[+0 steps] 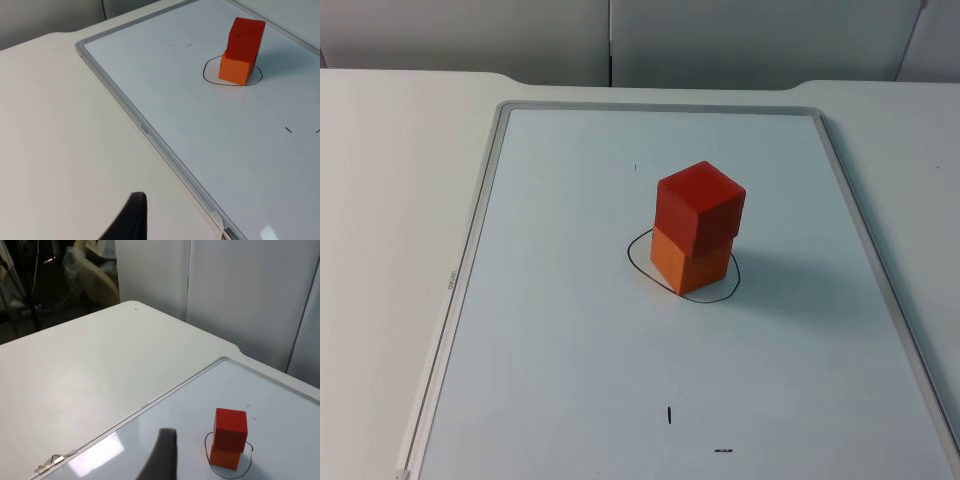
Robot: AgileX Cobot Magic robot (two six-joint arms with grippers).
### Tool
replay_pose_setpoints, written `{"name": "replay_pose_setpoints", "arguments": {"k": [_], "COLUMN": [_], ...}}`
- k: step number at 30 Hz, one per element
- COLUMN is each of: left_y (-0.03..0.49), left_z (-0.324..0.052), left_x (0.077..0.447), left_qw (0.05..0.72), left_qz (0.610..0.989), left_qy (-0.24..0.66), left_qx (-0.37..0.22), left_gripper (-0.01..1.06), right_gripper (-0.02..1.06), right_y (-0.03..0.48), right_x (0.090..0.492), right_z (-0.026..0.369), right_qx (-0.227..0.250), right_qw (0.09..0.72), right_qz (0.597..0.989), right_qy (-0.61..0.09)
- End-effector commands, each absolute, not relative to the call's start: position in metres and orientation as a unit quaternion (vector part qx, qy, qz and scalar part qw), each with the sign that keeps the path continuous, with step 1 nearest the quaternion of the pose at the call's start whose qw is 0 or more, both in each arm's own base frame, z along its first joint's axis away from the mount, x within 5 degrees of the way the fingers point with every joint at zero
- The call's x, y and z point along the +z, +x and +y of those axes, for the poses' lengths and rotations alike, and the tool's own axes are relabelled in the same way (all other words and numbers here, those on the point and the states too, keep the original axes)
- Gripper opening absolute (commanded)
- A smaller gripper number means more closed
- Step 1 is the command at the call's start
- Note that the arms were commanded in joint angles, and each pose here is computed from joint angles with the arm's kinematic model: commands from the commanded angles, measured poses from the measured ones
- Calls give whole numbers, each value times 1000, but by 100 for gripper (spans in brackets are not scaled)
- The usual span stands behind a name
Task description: Pick up one cube with the left hand and another cube with the right hand. First place the cube in the right hand at the target position, then stack the cube in the left hand on top.
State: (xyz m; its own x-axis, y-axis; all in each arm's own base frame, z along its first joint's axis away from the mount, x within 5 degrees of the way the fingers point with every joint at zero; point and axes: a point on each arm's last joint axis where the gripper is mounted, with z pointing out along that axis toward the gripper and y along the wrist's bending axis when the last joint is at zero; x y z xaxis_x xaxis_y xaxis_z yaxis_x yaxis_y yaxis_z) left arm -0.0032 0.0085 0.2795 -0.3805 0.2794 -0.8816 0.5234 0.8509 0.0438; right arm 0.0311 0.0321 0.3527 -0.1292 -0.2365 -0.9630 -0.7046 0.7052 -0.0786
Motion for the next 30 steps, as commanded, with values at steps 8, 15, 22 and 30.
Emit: {"name": "replay_pose_setpoints", "arguments": {"k": [8,15,22,30], "left_y": [-4,-4,-4,-4], "left_z": [7,7,7,7], "left_x": [280,280,280,280], "left_qw": [504,504,504,504], "left_qz": [817,817,817,817], "left_qy": [248,248,248,248], "left_qx": [-131,-131,-131,-131], "left_gripper": [105,105,105,105], "right_gripper": [78,78,78,78], "right_y": [32,32,31,26], "right_x": [354,354,351,338], "right_z": [32,32,32,30], "right_qx": [204,203,196,189], "right_qw": [584,584,575,512], "right_qz": [716,716,720,759], "right_qy": [-323,-325,-335,-354]}}
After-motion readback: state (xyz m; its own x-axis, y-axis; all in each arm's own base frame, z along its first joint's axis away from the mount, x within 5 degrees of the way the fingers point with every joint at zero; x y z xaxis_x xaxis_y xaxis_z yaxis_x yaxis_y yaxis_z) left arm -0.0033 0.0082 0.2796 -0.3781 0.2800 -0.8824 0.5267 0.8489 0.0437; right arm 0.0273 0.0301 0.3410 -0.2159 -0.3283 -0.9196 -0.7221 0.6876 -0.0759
